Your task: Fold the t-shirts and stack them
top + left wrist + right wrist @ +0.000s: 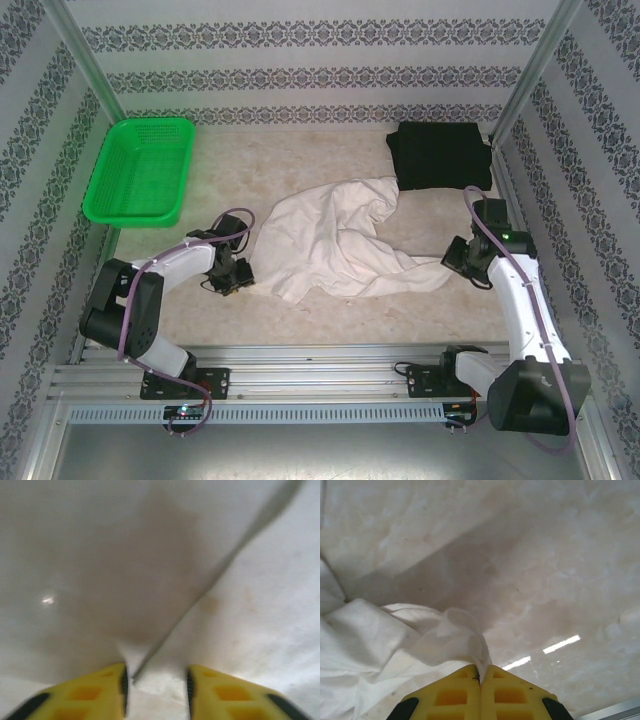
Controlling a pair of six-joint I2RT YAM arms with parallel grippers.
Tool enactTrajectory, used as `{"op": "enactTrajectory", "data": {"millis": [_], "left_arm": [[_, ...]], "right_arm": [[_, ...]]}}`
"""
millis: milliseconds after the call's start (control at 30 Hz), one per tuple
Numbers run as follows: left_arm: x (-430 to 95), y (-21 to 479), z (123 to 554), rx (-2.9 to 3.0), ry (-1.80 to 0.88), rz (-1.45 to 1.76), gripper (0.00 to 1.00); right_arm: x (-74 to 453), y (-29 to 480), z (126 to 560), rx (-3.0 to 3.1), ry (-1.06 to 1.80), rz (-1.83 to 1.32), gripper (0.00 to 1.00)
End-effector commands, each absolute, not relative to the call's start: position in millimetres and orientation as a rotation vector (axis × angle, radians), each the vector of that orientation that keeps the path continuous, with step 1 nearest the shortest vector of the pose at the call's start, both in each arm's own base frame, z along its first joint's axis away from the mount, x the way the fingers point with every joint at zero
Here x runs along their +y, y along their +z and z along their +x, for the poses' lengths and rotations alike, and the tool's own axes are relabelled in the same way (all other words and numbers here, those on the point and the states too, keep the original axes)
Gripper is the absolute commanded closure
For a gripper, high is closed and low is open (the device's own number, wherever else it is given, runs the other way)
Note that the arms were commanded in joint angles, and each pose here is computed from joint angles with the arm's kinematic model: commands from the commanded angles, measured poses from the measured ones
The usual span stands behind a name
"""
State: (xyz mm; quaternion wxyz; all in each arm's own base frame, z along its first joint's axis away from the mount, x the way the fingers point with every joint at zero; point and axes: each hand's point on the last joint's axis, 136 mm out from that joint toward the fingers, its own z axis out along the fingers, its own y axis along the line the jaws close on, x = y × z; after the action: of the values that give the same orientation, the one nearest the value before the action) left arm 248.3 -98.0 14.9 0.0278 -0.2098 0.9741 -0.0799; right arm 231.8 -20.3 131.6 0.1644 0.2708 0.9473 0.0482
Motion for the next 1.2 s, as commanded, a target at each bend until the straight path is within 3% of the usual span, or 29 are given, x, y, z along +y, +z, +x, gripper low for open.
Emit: {"op": "enactTrajectory", "data": {"millis": [0, 100, 467, 533, 700, 1000, 1167], "left_arm": [[-121, 4, 250, 3.028, -0.408, -0.613, 0.85], [-126, 12, 258, 2.988, -0.450, -0.604, 1.00], [-95, 88, 298, 2.690, -0.538, -0.705, 1.00], [-83, 102, 302, 2.644, -0.528, -0.708, 1.00], [-83, 113, 309, 2.603, -0.582, -0.699, 1.00], [-87, 104, 299, 2.610, -0.625, -0.693, 1.00], [-88, 101, 294, 2.618, -0.632, -0.682, 1.00]], "right_arm": [[-25, 114, 223, 2.717, 0.113, 0.814, 1.00], [-29, 115, 227, 2.697, 0.111, 0.861, 0.96], [-7, 74, 199, 2.673, 0.289, 1.088, 0.93], [-3, 71, 195, 2.682, 0.298, 1.087, 0.85], [5, 50, 177, 2.779, 0.247, 1.140, 0.54], [-8, 100, 200, 2.643, 0.178, 1.048, 0.33], [-17, 98, 215, 2.621, 0.230, 1.162, 0.32]]}}
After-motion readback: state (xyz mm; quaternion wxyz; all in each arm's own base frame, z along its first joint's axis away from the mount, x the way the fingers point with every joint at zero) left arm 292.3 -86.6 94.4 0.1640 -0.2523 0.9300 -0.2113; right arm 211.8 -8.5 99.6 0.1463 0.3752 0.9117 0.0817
